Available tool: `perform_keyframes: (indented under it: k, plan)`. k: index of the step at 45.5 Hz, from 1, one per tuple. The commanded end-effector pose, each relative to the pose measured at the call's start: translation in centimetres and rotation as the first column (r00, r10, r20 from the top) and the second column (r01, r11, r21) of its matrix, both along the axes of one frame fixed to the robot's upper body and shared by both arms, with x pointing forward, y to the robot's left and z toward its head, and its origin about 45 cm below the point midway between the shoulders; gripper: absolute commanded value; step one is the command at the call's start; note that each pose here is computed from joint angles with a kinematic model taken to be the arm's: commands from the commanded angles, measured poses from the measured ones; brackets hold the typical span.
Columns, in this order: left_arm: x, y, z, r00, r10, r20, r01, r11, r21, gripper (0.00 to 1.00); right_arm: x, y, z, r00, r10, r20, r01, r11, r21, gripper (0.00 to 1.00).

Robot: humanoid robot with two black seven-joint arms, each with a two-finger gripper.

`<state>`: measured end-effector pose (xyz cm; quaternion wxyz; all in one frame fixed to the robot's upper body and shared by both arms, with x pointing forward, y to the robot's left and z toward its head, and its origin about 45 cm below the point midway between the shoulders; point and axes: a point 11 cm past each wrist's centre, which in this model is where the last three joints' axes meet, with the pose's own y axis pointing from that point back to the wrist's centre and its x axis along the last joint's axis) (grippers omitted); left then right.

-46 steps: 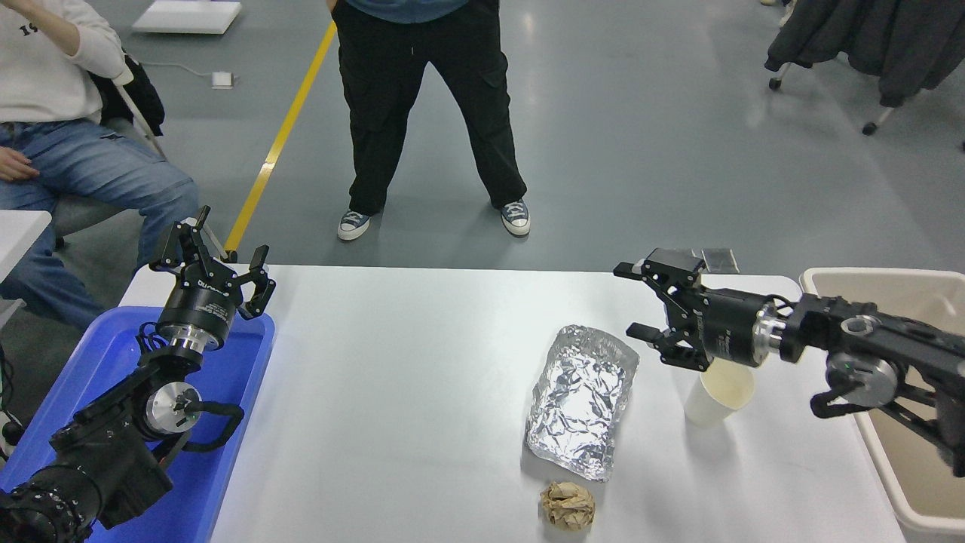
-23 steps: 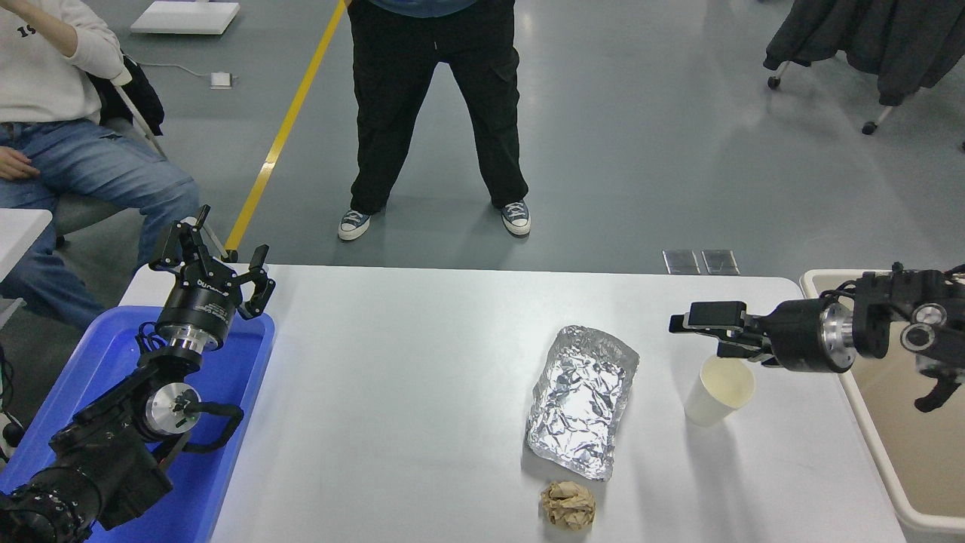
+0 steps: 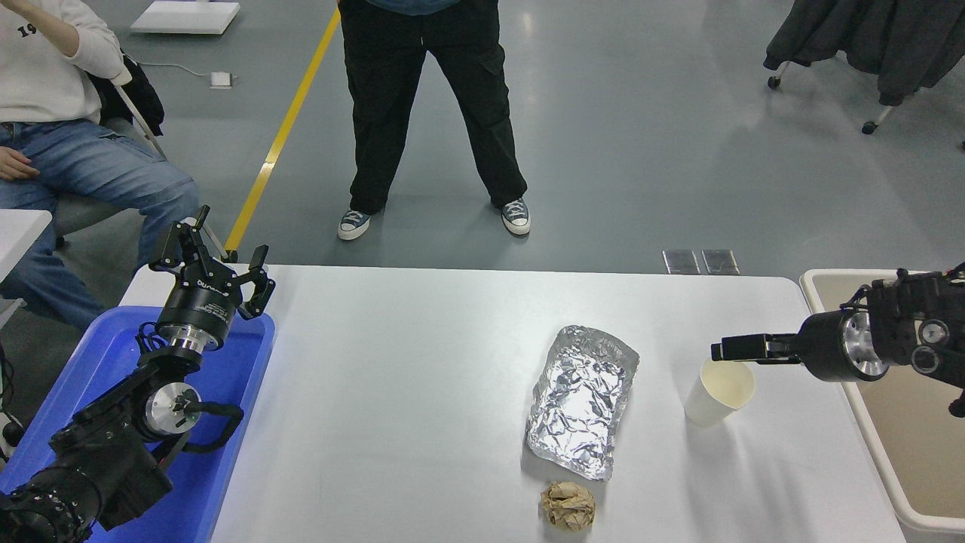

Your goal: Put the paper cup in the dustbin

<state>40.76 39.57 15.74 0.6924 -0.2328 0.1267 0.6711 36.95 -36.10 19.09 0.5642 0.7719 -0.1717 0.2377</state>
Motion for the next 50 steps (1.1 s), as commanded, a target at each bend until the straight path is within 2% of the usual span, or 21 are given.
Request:
perform_keyframes:
  k: [1,33,37,43,47,50]
  plan:
    - [0.0,0.0,0.0,1.000,0.000,0.000,0.000,1.000,0.000,1.00,0.5,-0.8,-1.7,1.000,-0.011,0.019,0.011,0.999,-0.044,1.00]
    - [0.0,-0.1,0.0,1.000,-0.001,0.000,0.001,1.000,-0.001,1.00,0.6,-0.6,-7.7,0.999,-0.006,0.054,0.007,1.000,-0.019,1.00]
    - [0.0,-0.1,0.0,1.000,-0.001,0.000,0.001,1.000,-0.001,1.00,0.4,-0.8,-7.9,0.999,-0.002,0.052,0.003,1.000,-0.009,0.98]
    - [0.0,-0.1,0.0,1.000,-0.001,0.000,0.001,1.000,-0.001,1.00,0.2,-0.6,-8.0,0.999,0.012,0.048,-0.012,1.000,0.013,0.81]
    - [0.0,-0.1,0.0,1.000,-0.002,-0.001,0.002,1.000,-0.001,1.00,0.0,-0.5,-8.2,0.999,0.018,0.044,-0.019,1.000,0.024,0.57]
    - [0.1,-0.1,0.0,1.000,-0.002,0.001,0.002,1.000,-0.001,1.00,-0.1,-0.6,-8.3,0.999,0.023,0.039,-0.024,1.000,0.020,0.51]
